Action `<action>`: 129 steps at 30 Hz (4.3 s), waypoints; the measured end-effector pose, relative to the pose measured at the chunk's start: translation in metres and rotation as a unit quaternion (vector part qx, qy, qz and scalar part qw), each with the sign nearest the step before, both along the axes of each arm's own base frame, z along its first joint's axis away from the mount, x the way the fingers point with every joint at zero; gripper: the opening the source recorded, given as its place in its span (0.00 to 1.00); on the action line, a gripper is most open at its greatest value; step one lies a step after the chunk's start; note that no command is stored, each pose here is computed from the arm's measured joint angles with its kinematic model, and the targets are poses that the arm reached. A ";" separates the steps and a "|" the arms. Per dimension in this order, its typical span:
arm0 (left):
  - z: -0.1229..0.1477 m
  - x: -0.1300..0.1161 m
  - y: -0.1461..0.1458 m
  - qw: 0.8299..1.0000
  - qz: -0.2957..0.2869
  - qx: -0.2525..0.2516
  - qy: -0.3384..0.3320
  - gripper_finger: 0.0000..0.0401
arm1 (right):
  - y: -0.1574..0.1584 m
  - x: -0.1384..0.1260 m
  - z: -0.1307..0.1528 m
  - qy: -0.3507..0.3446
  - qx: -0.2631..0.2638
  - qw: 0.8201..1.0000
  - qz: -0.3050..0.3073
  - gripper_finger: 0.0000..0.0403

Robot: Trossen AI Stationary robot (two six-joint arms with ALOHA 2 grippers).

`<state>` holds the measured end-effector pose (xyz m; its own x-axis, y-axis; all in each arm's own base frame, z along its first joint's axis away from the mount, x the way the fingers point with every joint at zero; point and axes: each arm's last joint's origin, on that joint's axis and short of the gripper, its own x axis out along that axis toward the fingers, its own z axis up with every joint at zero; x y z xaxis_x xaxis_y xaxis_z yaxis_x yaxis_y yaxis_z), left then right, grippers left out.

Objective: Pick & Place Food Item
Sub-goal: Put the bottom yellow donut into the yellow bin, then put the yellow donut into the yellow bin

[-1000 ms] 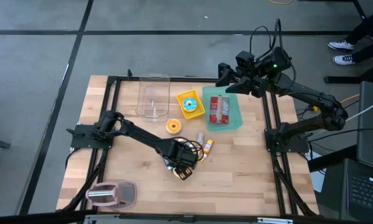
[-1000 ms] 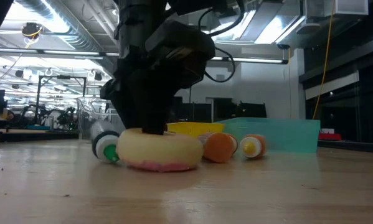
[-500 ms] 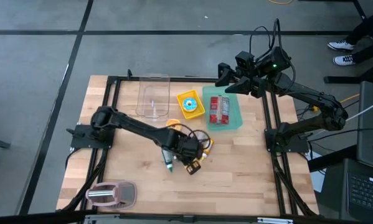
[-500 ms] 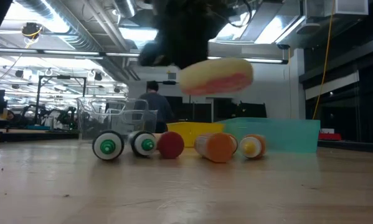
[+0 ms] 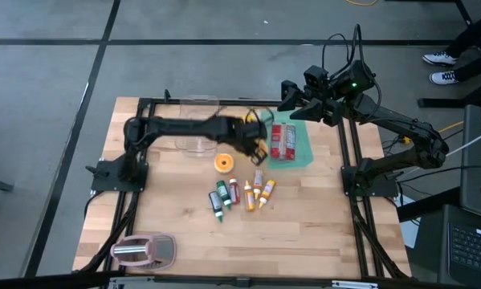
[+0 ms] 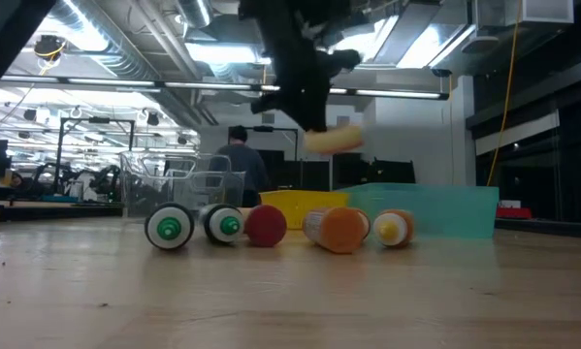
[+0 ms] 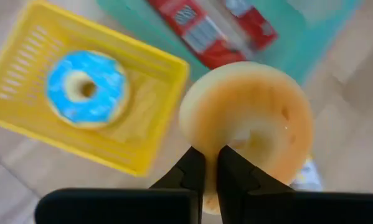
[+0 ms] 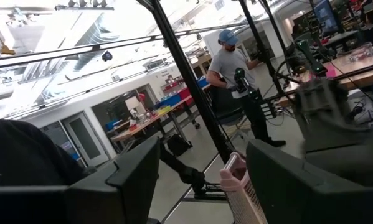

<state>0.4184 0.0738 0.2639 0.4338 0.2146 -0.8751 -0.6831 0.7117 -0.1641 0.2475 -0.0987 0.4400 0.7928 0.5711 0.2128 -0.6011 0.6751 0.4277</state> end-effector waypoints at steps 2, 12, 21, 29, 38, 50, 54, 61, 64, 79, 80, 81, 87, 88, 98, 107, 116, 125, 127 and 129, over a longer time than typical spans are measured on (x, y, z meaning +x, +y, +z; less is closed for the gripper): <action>0.000 -0.004 0.023 1.000 0.005 -0.001 0.001 0.04 | 0.000 0.000 0.000 0.000 0.000 1.000 0.001 0.59; -0.004 -0.030 0.103 1.000 0.016 -0.010 0.008 0.04 | 0.001 -0.001 0.003 -0.015 -0.010 1.000 0.005 0.59; -0.023 -0.047 0.125 0.999 -0.006 -0.042 0.025 0.04 | -0.001 0.000 0.004 -0.030 -0.001 0.999 -0.036 0.59; -0.036 -0.048 0.125 0.998 -0.032 -0.056 0.011 0.04 | -0.002 0.000 0.004 -0.037 0.005 0.998 -0.059 0.59; -0.050 -0.042 0.128 0.997 -0.038 -0.063 0.000 0.04 | -0.003 0.000 0.004 -0.040 0.005 0.997 -0.068 0.59; -0.051 -0.042 0.130 0.998 -0.034 -0.050 0.004 0.15 | -0.003 0.000 0.004 -0.036 0.011 0.997 -0.066 0.59; -0.051 -0.042 0.131 0.998 -0.039 -0.045 0.003 0.22 | -0.003 0.000 0.004 -0.036 0.011 0.997 -0.065 0.59; -0.051 -0.042 0.131 0.998 -0.039 -0.045 0.001 0.36 | -0.003 0.000 0.004 -0.036 0.011 0.997 -0.064 0.59; -0.051 -0.042 0.131 0.998 -0.037 -0.042 0.003 0.41 | -0.003 0.000 0.004 -0.036 0.010 0.997 -0.064 0.59; -0.040 -0.042 0.122 0.995 -0.094 -0.001 0.013 0.48 | -0.002 0.000 0.004 -0.035 0.009 0.997 -0.061 0.59; -0.036 -0.041 0.117 0.993 -0.115 0.008 0.013 0.47 | -0.002 0.000 0.004 -0.034 0.009 0.998 -0.059 0.59; -0.030 -0.040 0.110 0.990 -0.137 0.018 0.009 0.47 | -0.002 0.000 0.004 -0.034 0.008 0.998 -0.057 0.59; -0.001 -0.051 0.057 0.956 -0.288 0.019 0.050 0.47 | -0.002 0.000 0.004 -0.031 0.003 0.998 -0.046 0.59; -0.002 -0.052 0.047 0.947 -0.312 0.013 0.072 0.47 | -0.002 0.000 0.004 -0.031 0.002 0.999 -0.044 0.59; -0.056 -0.054 -0.009 0.919 -0.369 -0.035 0.132 0.48 | -0.001 0.000 0.003 -0.029 -0.004 0.999 -0.032 0.59; -0.078 -0.057 -0.022 0.930 -0.338 -0.018 0.142 0.48 | -0.001 0.000 0.003 -0.022 -0.005 0.999 -0.022 0.59; -0.086 -0.062 -0.020 0.934 -0.318 -0.014 0.163 0.48 | -0.001 0.000 0.002 -0.019 -0.004 1.000 -0.022 0.59; -0.090 -0.061 -0.020 0.938 -0.302 -0.019 0.167 0.48 | -0.001 0.000 0.002 -0.020 -0.003 1.000 -0.024 0.59; -0.094 -0.058 -0.020 0.939 -0.301 -0.017 0.164 0.48 | -0.001 0.000 0.002 -0.021 -0.004 0.999 -0.025 0.59; -0.097 -0.058 -0.020 0.938 -0.301 -0.019 0.170 0.48 | -0.001 0.000 0.002 -0.021 -0.004 0.999 -0.026 0.59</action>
<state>0.3605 0.0541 0.1665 0.1605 -0.0146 -0.9869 -0.1771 0.9832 -0.0433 0.2474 -0.0996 0.4422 0.8121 0.5307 0.2428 -0.5823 0.7092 0.3976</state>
